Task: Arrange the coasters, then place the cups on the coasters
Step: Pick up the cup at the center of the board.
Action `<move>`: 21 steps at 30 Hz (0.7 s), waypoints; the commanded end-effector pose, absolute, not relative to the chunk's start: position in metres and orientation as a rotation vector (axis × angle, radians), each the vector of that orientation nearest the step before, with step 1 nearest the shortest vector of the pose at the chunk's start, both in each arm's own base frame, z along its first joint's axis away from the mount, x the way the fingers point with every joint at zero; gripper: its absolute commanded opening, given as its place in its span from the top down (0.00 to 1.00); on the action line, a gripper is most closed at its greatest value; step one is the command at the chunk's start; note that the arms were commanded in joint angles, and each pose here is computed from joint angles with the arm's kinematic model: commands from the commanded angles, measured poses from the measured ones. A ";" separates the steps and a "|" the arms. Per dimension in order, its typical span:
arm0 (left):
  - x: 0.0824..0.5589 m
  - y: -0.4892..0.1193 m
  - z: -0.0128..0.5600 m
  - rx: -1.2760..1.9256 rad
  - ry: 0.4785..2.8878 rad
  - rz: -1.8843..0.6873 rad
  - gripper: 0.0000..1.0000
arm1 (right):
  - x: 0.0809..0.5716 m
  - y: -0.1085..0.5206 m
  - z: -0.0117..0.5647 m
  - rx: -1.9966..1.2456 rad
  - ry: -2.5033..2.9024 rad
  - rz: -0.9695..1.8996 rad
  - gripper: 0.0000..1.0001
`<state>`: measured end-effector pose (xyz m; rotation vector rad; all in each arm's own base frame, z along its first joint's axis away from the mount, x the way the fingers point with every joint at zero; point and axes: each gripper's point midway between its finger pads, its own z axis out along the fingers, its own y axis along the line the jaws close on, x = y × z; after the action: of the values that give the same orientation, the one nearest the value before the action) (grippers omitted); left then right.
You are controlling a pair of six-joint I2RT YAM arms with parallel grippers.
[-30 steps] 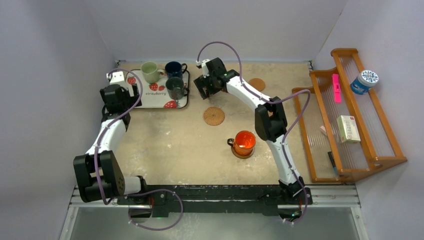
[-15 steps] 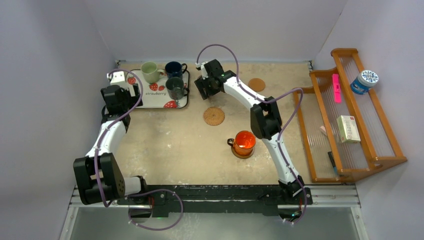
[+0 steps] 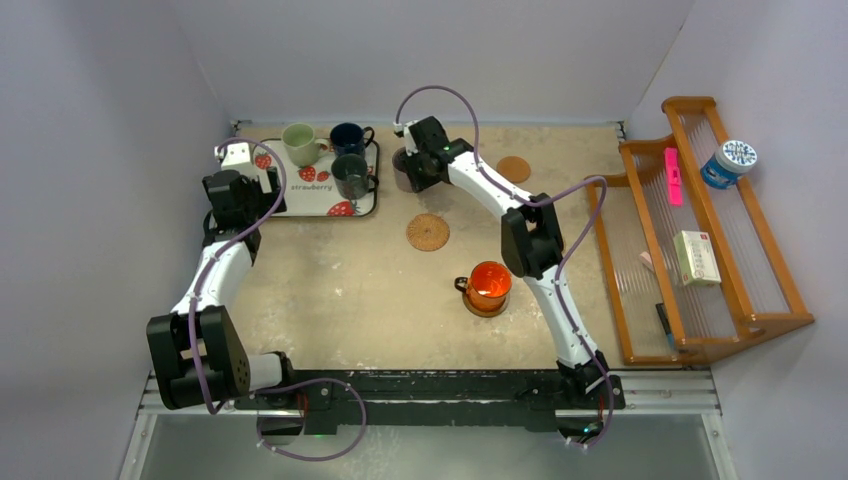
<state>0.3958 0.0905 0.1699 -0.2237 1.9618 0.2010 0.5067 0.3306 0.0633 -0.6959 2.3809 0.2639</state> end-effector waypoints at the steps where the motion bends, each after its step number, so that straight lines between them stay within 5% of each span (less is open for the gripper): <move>1: 0.399 0.090 0.181 -0.221 1.913 0.186 0.00 | 0.514 0.334 0.083 -0.671 2.342 0.270 0.65; 7: 0.399 0.090 0.181 -0.218 1.913 0.184 0.00 | 0.516 0.333 0.085 -0.681 2.328 0.263 0.73; 12: 0.399 0.090 0.181 -0.217 1.913 0.185 0.00 | 0.518 0.332 0.091 -0.715 2.300 0.251 1.00; 21: 0.399 0.089 0.180 -0.212 1.917 0.181 0.00 | 0.520 0.333 0.115 -0.747 2.251 0.257 1.00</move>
<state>0.3960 0.0885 0.1690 -0.2163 1.9646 0.1897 0.5094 0.3287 0.0643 -0.7360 2.3592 0.2392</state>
